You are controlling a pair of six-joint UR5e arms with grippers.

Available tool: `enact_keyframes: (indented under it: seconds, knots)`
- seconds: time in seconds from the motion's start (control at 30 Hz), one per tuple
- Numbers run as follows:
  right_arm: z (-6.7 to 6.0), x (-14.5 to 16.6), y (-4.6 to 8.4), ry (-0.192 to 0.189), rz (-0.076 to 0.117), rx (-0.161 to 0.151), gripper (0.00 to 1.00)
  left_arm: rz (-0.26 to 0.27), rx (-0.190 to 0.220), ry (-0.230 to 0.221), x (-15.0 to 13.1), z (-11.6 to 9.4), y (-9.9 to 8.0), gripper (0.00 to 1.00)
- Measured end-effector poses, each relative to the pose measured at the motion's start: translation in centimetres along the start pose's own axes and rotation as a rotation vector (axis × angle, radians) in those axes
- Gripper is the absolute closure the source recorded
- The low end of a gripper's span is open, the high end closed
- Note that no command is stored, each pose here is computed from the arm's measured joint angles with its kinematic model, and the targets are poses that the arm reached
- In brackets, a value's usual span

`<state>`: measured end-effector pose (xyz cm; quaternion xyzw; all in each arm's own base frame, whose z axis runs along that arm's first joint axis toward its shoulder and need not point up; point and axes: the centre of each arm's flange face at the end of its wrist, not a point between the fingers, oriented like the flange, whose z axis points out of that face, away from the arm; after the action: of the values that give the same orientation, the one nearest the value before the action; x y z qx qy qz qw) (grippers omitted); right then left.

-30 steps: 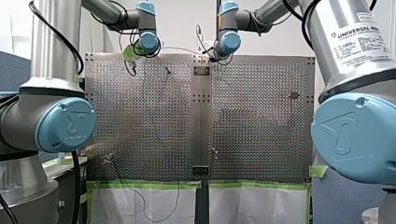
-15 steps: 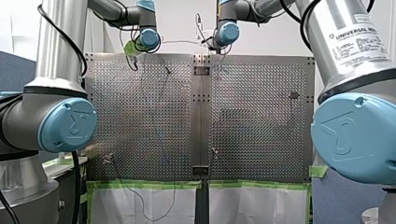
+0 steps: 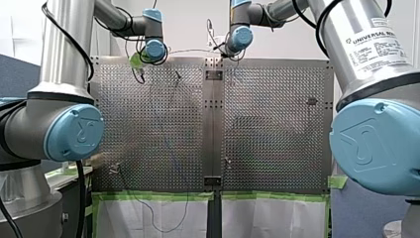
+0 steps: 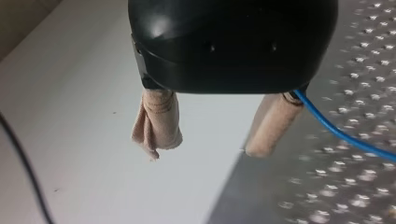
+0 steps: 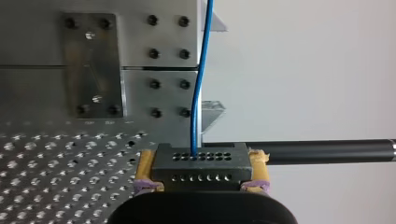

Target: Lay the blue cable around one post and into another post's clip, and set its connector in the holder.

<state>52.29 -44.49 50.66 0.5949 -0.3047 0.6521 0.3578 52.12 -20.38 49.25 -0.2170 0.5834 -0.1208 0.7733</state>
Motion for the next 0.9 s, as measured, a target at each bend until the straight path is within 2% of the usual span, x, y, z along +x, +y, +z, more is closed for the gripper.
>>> enact_keyframes:
  seconds: [0.17,0.33,0.6,0.77,0.9]
  knots:
    - [0.5,-2.1,0.2,-0.047,-0.012,-0.014,1.00,0.014,0.021,0.048,3.5,0.1,1.3,0.00]
    - [1.2,-4.6,0.9,-0.100,-0.020,-0.033,1.00,0.057,0.015,0.115,7.6,-0.2,2.9,0.00]
    - [2.4,-7.8,3.3,-0.155,-0.025,-0.096,1.00,0.079,0.000,0.155,10.9,0.5,4.5,0.00]
    - [2.6,-9.5,5.0,-0.173,-0.026,-0.130,1.00,0.100,-0.006,0.192,13.1,0.4,5.1,0.00]
    - [2.4,-10.9,5.7,-0.187,-0.026,-0.145,1.00,0.107,-0.010,0.206,13.7,0.2,5.1,0.00]
